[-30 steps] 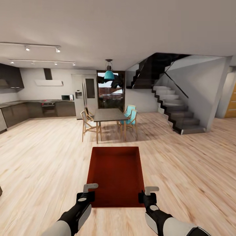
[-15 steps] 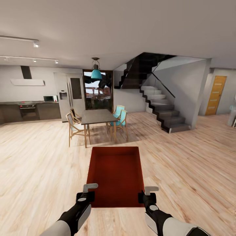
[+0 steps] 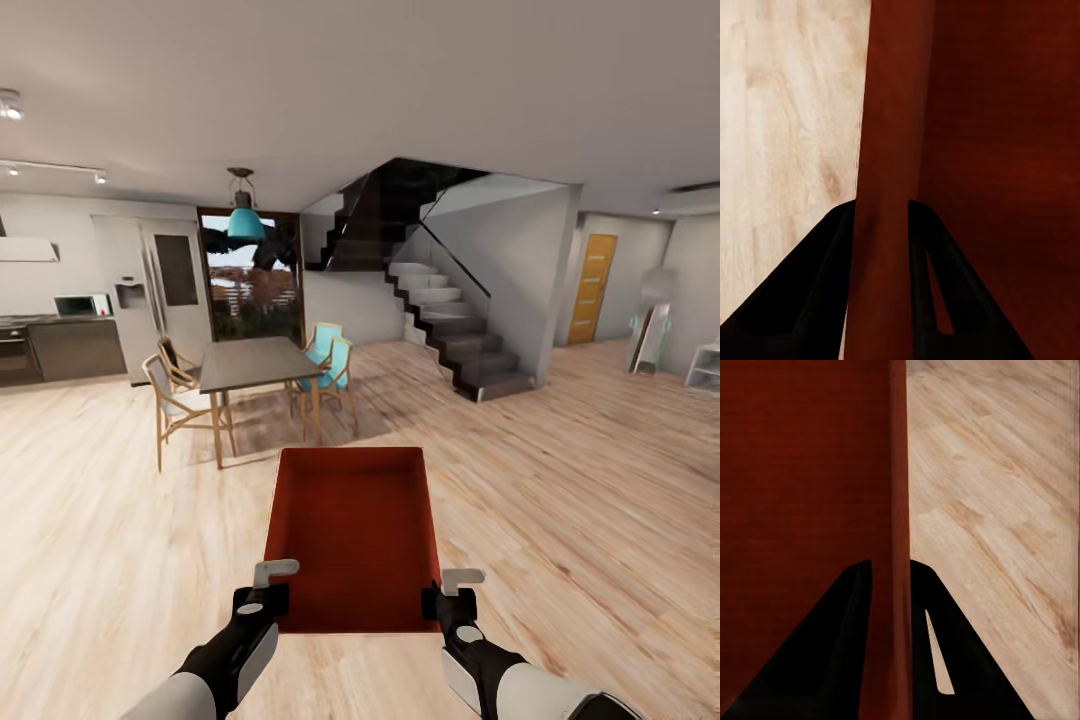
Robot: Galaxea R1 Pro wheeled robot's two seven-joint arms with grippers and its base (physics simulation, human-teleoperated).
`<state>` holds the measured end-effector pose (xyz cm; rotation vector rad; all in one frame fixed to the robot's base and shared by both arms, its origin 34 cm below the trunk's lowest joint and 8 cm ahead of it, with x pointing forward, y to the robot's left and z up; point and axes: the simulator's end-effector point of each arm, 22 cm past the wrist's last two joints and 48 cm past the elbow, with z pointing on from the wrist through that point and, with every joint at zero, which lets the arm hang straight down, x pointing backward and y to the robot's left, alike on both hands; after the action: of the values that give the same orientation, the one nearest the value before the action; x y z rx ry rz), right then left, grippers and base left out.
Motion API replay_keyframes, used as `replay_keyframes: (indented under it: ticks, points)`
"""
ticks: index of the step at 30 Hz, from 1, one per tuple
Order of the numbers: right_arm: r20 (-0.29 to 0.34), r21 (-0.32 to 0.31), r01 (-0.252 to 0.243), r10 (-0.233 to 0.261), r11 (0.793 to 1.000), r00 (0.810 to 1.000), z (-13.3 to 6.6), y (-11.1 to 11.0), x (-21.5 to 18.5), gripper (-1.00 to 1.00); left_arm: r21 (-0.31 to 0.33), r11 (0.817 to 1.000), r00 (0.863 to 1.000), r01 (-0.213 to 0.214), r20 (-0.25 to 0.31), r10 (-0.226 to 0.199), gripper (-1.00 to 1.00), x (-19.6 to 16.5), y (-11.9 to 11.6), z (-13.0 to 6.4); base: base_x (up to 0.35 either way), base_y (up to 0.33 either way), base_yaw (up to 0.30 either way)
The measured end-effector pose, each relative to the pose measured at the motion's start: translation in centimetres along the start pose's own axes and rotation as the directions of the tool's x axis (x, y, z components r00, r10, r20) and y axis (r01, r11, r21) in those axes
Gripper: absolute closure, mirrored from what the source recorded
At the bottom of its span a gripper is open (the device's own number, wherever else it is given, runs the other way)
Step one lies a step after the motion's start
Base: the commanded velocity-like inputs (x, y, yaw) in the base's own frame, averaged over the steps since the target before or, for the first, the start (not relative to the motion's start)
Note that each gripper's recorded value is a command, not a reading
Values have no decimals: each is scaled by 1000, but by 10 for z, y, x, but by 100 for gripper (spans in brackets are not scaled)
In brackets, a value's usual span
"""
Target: Move the two storage containers from the living room to the garage. In the garage, place one container on the floor and stack the other container on top of it (either order is fine).
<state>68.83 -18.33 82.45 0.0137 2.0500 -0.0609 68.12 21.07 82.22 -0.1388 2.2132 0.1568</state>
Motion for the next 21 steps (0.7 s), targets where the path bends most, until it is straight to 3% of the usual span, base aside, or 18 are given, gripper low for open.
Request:
replay_keyframes:
  ticks: [21]
  points:
    - [-2,0,1,-1,1000,1000,0,-1,1,100,-1,1000,1000,1,-3,-1,100,1,-1,0,312,175,-285]
